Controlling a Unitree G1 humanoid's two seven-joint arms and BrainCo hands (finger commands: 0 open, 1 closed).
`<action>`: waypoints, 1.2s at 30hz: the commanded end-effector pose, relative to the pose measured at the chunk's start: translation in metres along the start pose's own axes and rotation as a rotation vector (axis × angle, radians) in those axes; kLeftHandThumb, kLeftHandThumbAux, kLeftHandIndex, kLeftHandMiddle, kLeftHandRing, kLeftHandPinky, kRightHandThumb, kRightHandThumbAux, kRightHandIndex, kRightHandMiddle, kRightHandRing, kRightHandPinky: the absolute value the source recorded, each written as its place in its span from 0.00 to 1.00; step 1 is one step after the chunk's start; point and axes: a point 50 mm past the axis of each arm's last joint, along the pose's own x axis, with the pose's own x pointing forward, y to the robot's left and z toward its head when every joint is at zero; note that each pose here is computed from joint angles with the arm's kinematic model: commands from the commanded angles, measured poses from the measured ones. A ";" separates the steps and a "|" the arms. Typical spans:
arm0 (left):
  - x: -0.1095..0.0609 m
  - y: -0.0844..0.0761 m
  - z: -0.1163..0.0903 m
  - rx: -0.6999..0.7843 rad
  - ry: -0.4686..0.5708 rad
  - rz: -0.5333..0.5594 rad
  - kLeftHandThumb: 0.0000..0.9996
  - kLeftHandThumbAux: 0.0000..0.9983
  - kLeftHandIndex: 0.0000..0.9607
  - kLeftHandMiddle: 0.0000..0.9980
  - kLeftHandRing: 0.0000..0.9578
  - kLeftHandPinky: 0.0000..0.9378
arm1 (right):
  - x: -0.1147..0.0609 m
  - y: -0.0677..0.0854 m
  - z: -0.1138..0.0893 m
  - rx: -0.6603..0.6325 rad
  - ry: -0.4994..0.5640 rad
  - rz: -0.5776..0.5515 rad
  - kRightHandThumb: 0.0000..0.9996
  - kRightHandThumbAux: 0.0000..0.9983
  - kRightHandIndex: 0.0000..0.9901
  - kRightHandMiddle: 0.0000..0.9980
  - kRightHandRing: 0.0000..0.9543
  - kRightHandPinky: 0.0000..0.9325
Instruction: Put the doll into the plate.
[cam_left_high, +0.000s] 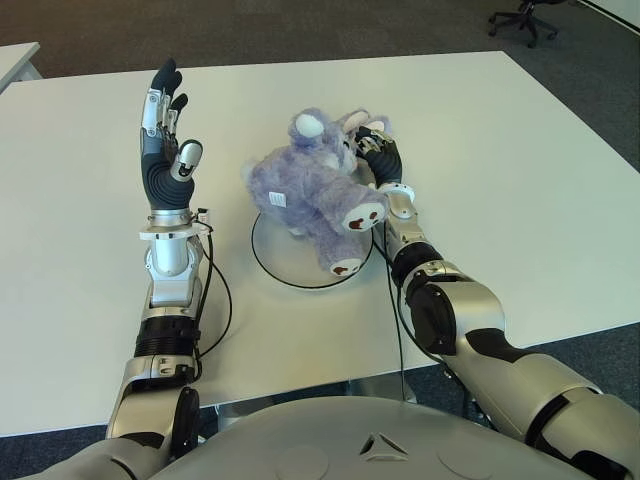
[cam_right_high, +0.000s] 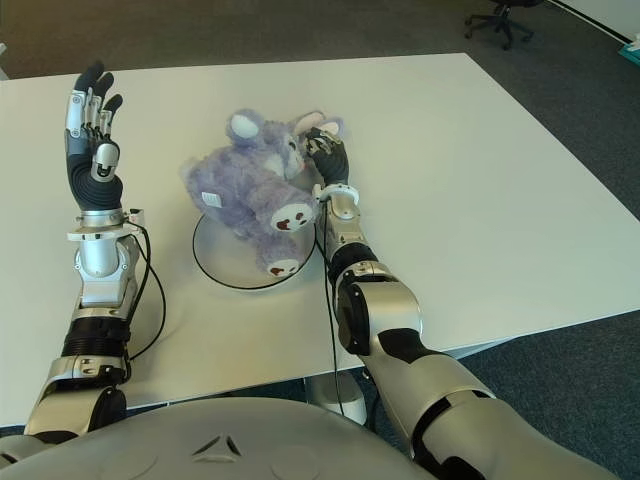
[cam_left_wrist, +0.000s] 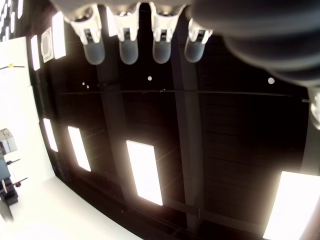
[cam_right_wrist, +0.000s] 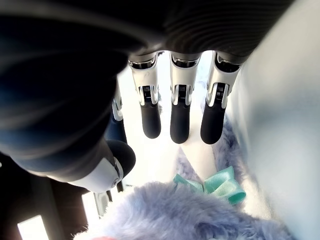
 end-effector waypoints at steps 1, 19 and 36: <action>0.005 0.005 -0.007 0.035 0.014 0.013 0.02 0.25 0.00 0.00 0.01 0.02 | -0.034 -0.012 -0.069 0.009 0.299 -0.053 0.69 0.74 0.40 0.19 0.21 0.28; 0.016 0.002 -0.023 0.034 0.131 0.027 0.00 0.34 0.00 0.05 0.07 0.05 | -0.035 -0.012 -0.069 0.013 0.297 -0.051 0.69 0.74 0.40 0.18 0.20 0.27; 0.009 -0.009 -0.042 0.082 0.309 -0.084 0.00 0.38 0.00 0.07 0.08 0.09 | -0.034 -0.012 -0.069 0.025 0.292 -0.056 0.69 0.73 0.40 0.18 0.20 0.28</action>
